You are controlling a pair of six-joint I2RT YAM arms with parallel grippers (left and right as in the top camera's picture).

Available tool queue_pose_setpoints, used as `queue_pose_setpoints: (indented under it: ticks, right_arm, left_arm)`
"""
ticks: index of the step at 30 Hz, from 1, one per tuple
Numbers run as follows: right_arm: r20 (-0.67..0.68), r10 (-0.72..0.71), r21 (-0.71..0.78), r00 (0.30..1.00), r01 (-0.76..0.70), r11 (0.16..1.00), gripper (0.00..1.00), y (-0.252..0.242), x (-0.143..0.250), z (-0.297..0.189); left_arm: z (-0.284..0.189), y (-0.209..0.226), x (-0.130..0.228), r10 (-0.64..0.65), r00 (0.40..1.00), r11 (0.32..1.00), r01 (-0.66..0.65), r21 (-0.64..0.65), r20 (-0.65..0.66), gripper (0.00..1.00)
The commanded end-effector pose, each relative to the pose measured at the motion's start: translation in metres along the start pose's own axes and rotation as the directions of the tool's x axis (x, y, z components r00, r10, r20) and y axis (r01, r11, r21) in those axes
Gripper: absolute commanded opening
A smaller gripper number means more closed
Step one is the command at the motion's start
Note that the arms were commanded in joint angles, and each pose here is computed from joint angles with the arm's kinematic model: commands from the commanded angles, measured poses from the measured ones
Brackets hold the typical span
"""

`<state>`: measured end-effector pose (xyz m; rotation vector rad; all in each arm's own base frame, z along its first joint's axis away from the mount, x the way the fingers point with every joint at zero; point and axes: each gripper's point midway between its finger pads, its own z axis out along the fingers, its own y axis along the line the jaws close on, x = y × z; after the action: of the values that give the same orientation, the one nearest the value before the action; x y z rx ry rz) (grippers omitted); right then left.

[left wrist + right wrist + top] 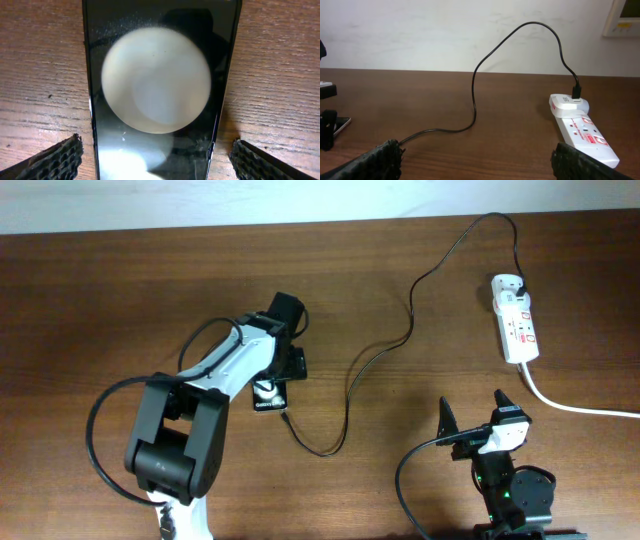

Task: Plug charger to phone and switch on socket
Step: 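Lift the phone with the left gripper and tilt it upright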

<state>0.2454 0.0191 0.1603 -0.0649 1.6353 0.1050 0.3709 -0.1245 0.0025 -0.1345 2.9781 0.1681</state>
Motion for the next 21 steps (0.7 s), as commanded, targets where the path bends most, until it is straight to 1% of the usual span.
queue_pose_setpoints:
  ticks: [1, 4, 7, 10, 12, 13, 14, 15, 21]
  right_arm:
    - [-0.002, 0.000, -0.022, 1.000, 0.000, 1.000, 0.99, 0.004, 0.002, 0.000]
    - [-0.002, 0.000, -0.022, 1.000, 0.000, 1.000, 0.99, 0.004, 0.002, 0.000]
    - [-0.002, 0.000, -0.022, 1.000, 0.000, 1.000, 0.99, 0.004, 0.002, 0.000]
    - [-0.002, 0.000, -0.022, 1.000, 0.000, 1.000, 0.99, 0.004, 0.002, 0.000]
    - [-0.002, 0.000, -0.022, 1.000, 0.000, 1.000, 0.99, 0.004, 0.002, 0.000]
    - [-0.002, 0.000, -0.022, 1.000, 0.000, 1.000, 0.99, 0.004, 0.002, 0.000]
    - [-0.002, 0.000, -0.022, 1.000, 0.000, 1.000, 0.99, 0.004, 0.002, 0.000]
    - [-0.002, 0.000, -0.022, 1.000, 0.000, 1.000, 0.99, 0.004, 0.002, 0.000]
    - [-0.002, 0.000, -0.022, 1.000, 0.000, 1.000, 0.99, 0.004, 0.002, 0.000]
  left_arm:
    - [0.027, 0.014, 0.026, 0.101, 0.990, 0.993, -0.106, -0.048, -0.103, 0.99]
    - [0.029, 0.025, 0.021, 0.079, 0.991, 0.996, -0.084, -0.043, -0.108, 0.99]
    - [0.035, 0.024, 0.022, 0.055, 0.989, 0.998, -0.055, 0.006, -0.134, 0.99]
    - [0.043, 0.024, 0.027, 0.056, 0.985, 0.998, -0.056, 0.008, -0.162, 1.00]
    - [0.044, 0.022, 0.026, 0.056, 0.986, 0.998, -0.055, 0.013, -0.157, 0.99]
    - [0.044, 0.022, 0.026, 0.056, 0.986, 0.998, -0.055, 0.013, -0.157, 0.98]
    - [0.044, 0.022, 0.026, 0.056, 0.986, 0.998, -0.055, 0.013, -0.157, 0.94]
    - [0.044, 0.022, 0.026, 0.056, 0.986, 0.998, -0.054, 0.014, -0.156, 0.91]
    - [0.044, 0.019, 0.022, 0.058, 0.989, 0.998, -0.056, 0.021, -0.139, 0.93]
